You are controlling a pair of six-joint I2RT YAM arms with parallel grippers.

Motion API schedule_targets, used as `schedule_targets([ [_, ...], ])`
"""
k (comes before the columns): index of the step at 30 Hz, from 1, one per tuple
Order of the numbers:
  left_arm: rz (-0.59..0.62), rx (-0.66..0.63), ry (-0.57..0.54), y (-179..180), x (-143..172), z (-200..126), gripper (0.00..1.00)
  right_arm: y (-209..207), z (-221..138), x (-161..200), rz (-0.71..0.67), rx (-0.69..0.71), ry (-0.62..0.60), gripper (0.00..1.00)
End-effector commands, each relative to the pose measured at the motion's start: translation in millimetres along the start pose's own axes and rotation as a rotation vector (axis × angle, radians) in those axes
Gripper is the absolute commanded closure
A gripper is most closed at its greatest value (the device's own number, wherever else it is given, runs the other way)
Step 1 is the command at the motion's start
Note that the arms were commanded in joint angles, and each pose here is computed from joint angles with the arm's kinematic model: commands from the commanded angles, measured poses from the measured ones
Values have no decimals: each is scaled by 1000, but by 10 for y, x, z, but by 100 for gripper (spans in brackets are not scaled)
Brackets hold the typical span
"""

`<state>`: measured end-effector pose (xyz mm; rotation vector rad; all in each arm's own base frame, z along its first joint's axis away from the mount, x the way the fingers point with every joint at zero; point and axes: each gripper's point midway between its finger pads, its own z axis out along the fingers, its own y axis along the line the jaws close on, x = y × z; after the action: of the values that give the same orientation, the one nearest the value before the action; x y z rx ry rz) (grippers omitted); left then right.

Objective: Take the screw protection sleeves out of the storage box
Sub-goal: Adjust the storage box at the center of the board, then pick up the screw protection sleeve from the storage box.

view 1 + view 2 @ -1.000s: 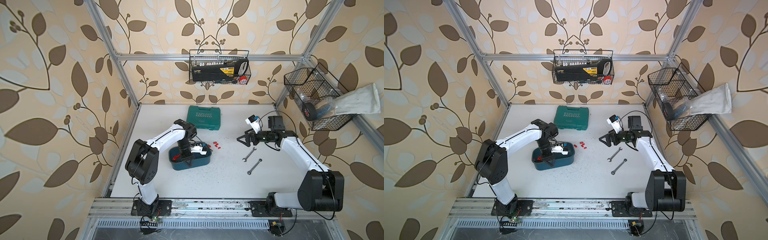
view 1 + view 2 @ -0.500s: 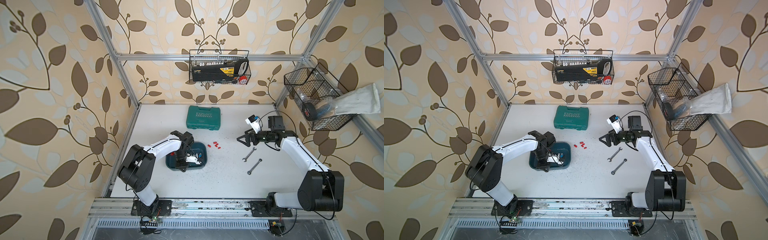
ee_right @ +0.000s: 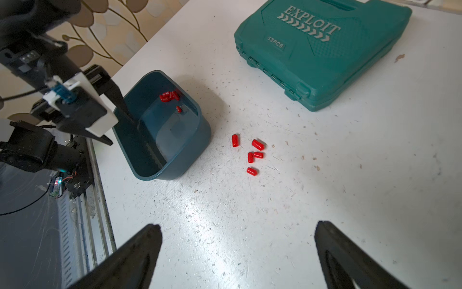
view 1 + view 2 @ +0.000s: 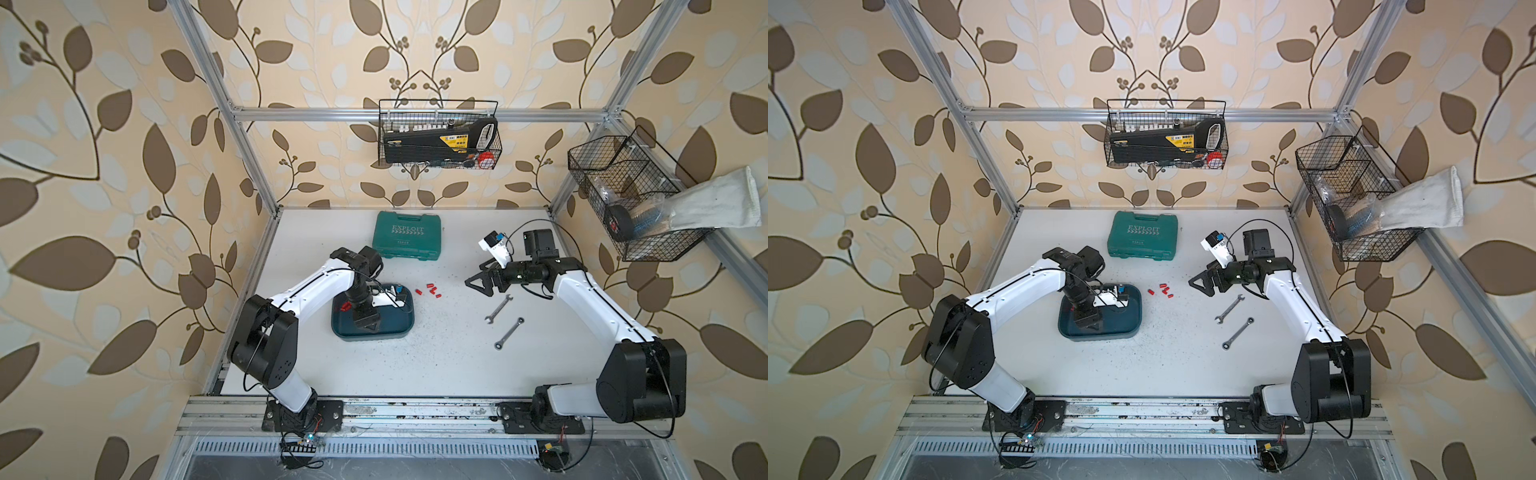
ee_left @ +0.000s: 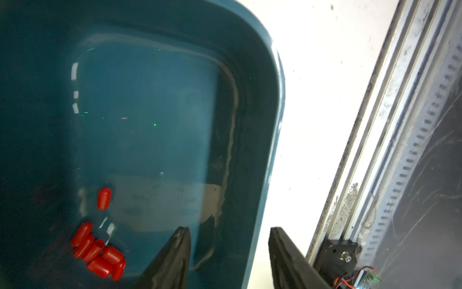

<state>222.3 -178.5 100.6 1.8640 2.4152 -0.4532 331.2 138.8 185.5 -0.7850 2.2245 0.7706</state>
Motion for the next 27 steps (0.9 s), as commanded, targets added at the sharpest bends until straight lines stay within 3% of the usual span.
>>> schedule_targets([
  [1, -48, -73, -105, 252, -62, -205, 46, 94, -4, -115, -68, -9, 26, 1],
  [5, 22, -230, -26, 653, 60, -30, 46, 132, 60, -146, -47, -33, -13, 1],
  [9, 64, -283, 20, 906, 62, 91, 47, 84, 102, 3, -41, -14, -4, 1],
  [27, 99, -243, 77, 1085, 116, 503, 58, 81, 79, 36, -14, -49, -30, 1],
])
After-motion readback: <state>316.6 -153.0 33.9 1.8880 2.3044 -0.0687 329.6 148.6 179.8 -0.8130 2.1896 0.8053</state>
